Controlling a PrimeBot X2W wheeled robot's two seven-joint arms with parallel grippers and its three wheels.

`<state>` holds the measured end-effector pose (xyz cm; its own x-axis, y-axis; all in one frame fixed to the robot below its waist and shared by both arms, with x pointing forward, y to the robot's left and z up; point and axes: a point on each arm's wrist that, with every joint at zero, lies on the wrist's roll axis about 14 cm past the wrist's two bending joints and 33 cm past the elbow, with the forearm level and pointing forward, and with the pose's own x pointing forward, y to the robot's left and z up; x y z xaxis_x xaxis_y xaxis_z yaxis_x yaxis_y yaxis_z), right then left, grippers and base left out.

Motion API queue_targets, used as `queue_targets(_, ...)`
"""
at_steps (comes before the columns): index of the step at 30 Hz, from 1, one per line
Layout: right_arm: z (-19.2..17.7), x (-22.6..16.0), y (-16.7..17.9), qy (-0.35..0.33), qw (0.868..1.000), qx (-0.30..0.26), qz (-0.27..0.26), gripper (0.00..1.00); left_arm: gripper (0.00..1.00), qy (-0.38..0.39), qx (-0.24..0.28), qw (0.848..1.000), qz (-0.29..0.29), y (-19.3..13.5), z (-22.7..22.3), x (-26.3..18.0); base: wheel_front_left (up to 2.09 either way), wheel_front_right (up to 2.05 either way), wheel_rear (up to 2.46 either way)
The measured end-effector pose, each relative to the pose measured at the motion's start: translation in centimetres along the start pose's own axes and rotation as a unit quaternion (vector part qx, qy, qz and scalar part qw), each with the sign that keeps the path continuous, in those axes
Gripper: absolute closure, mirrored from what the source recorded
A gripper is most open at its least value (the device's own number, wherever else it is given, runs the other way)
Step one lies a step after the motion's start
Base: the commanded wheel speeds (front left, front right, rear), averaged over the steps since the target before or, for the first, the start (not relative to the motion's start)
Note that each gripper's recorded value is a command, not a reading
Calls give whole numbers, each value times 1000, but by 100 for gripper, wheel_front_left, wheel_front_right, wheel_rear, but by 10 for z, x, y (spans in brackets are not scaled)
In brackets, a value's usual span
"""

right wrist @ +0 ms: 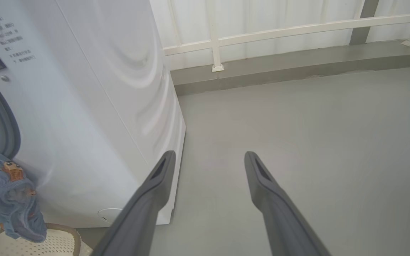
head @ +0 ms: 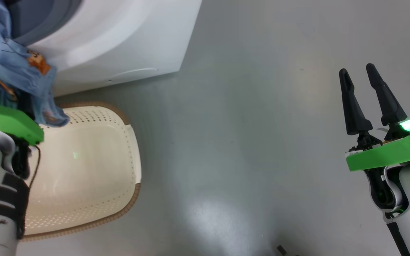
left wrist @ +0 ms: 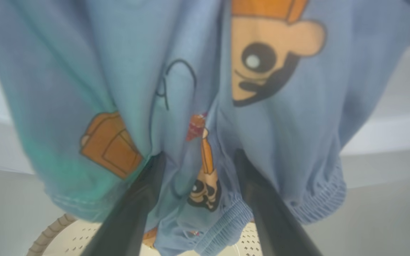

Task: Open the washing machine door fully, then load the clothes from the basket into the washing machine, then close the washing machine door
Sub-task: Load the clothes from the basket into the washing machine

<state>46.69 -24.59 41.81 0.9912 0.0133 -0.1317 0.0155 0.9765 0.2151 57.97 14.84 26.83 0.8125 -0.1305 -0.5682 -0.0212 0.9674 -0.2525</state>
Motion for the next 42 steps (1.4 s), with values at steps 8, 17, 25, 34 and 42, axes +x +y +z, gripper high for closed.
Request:
queue_targets(8, -7, -1, -10, 9, 1000, -4, -15, 0, 0, -33, 3, 999, 4, -4, 15, 17, 0, 0, 0)
queue_targets(17, -1, 0, -3, 0, 1000, -2, -6, 0, 100, -56, 3, 998, -11, -13, 32, 8, 0, 0, 0)
queue_targets(25, 12, -2, 11, -14, 1000, 2, 12, 0, 100, -68, 10, 997, -31, -19, 36, -16, 0, 0, 0)
queue_targets(34, 27, -4, 22, -32, 999, 6, 27, 0, 100, -157, 14, 984, -84, -52, 92, -43, 0, 0, 0)
queue_targets(42, 26, -3, 23, -31, 999, 11, 27, 0, 100, -216, 19, 971, -101, -59, 148, -45, 0, 0, 0)
